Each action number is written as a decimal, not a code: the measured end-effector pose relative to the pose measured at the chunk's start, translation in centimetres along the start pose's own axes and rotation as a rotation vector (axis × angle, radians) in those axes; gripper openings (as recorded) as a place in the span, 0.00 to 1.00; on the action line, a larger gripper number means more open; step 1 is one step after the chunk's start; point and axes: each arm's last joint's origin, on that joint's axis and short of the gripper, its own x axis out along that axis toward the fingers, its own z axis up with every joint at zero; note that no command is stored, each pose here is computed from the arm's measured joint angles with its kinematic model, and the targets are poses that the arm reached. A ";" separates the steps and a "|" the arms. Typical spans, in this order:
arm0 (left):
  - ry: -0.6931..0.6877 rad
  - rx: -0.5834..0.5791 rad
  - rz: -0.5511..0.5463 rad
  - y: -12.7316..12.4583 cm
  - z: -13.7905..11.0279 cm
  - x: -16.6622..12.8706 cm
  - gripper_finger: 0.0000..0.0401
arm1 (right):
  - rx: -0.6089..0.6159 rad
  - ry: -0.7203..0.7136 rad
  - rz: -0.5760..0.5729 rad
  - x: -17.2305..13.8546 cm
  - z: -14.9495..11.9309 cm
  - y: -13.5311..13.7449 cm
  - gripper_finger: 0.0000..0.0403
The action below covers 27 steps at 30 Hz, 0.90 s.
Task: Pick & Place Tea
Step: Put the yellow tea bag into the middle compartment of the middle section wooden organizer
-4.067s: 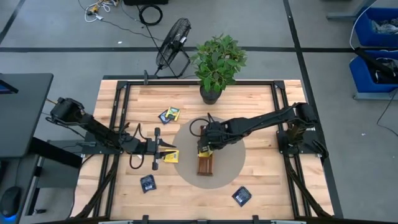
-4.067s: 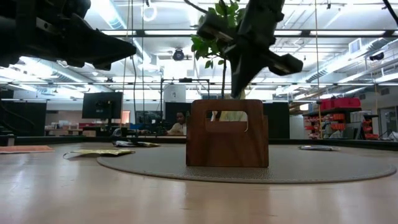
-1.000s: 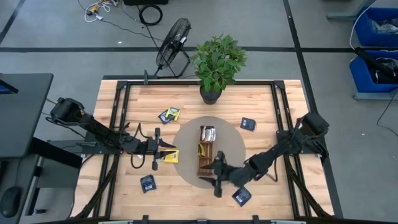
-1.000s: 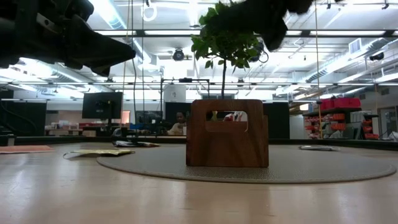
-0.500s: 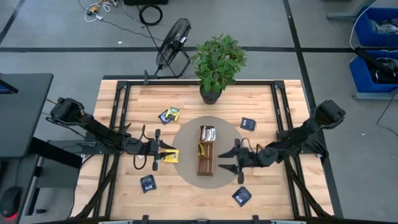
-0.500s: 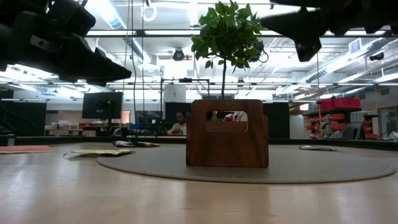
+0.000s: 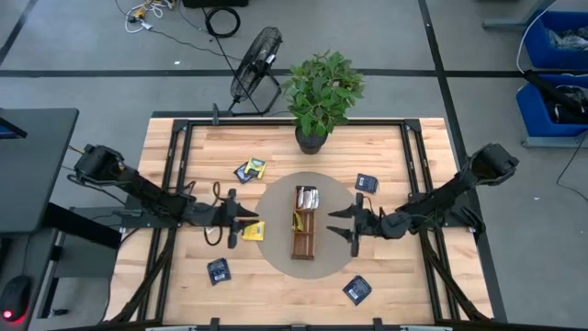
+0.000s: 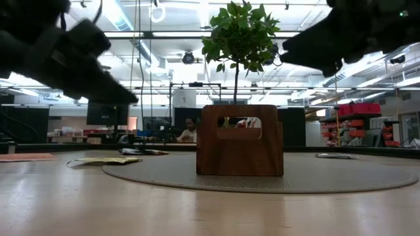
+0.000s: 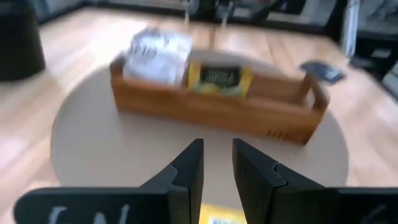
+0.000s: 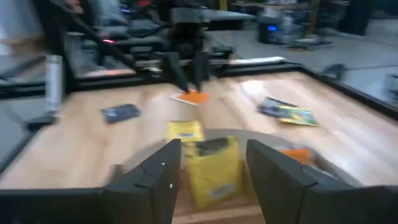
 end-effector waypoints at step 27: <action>0.658 0.213 0.053 -4.3 2.8 0.2 0.23 | -0.008 0.110 0.134 0.8 -0.2 -1.5 0.47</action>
